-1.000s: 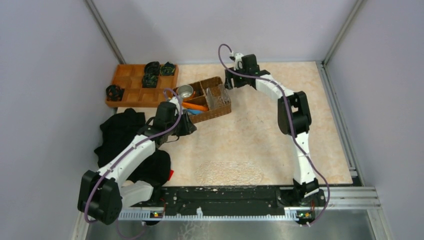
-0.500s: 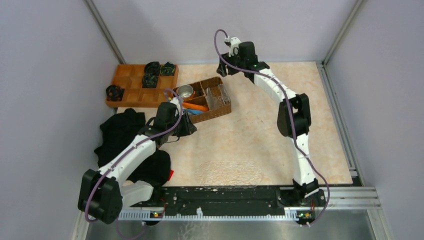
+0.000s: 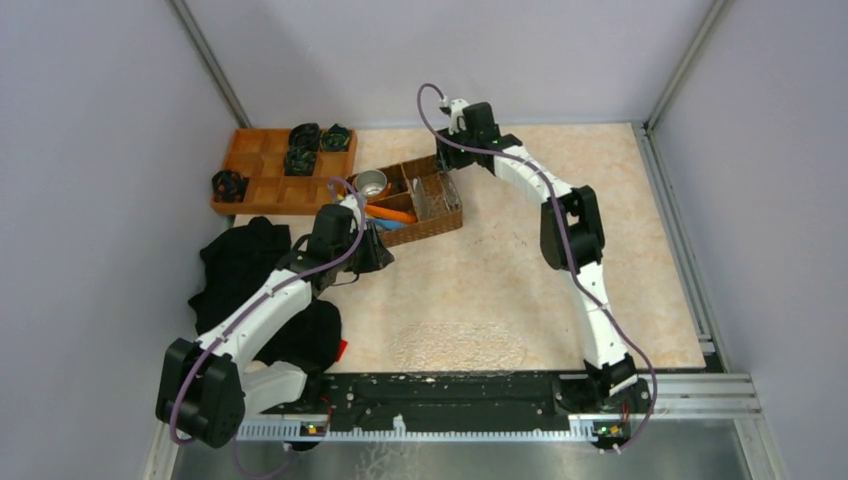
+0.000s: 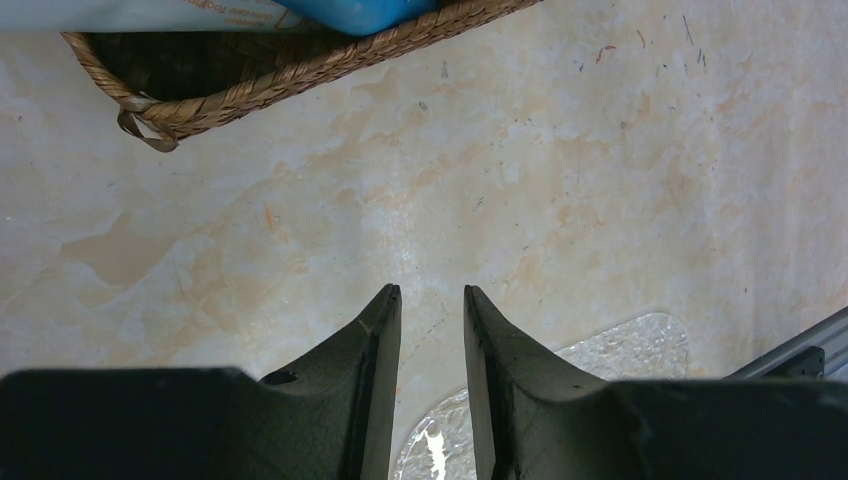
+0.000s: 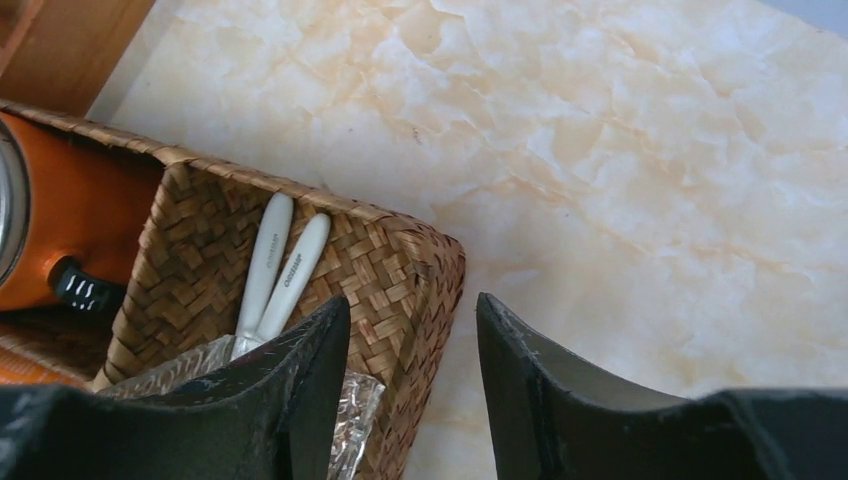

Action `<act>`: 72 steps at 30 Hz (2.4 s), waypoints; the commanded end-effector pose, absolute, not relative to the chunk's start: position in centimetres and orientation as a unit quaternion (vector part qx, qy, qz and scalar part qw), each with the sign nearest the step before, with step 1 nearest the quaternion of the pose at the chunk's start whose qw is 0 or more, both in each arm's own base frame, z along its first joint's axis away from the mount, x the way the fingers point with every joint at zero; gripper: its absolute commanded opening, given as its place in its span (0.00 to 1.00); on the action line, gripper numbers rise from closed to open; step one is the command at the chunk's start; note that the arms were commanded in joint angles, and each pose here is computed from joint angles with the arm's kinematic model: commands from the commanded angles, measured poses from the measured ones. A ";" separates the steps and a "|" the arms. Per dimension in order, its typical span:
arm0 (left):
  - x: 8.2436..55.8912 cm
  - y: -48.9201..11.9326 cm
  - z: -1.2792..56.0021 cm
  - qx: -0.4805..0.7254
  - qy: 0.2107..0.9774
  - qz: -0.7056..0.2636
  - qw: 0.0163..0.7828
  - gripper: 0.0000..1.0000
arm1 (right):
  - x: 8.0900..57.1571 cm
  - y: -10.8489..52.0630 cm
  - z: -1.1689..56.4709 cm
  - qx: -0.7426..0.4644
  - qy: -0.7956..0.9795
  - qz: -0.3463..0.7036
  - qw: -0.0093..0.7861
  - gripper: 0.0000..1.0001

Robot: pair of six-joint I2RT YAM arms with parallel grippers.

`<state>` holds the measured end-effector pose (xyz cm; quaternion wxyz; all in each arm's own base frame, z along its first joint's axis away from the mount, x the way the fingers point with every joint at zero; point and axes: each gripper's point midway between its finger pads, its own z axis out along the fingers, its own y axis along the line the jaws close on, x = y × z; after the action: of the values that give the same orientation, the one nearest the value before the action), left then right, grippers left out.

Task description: Prepare toiletry sets of a toothbrush and toothpaste on the tray

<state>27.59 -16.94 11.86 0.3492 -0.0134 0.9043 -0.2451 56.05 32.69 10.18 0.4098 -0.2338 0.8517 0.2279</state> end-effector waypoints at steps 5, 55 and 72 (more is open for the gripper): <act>27.3 -17.3 11.2 -0.004 0.905 -0.251 0.343 0.36 | 56.4 30.3 7.0 -0.209 0.889 0.151 0.380 0.33; 26.6 -18.2 18.8 0.048 0.882 -0.251 0.395 0.99 | 45.1 10.2 22.8 -0.027 0.847 -0.059 0.527 0.99; 15.5 -23.3 14.7 0.087 0.890 -0.387 0.223 0.36 | 19.8 18.3 12.9 -0.007 0.904 0.251 0.346 0.00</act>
<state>18.86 -21.15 16.05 0.2927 0.0909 0.8841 -0.3527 25.10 16.68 18.20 0.4376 -0.0203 0.8686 0.2316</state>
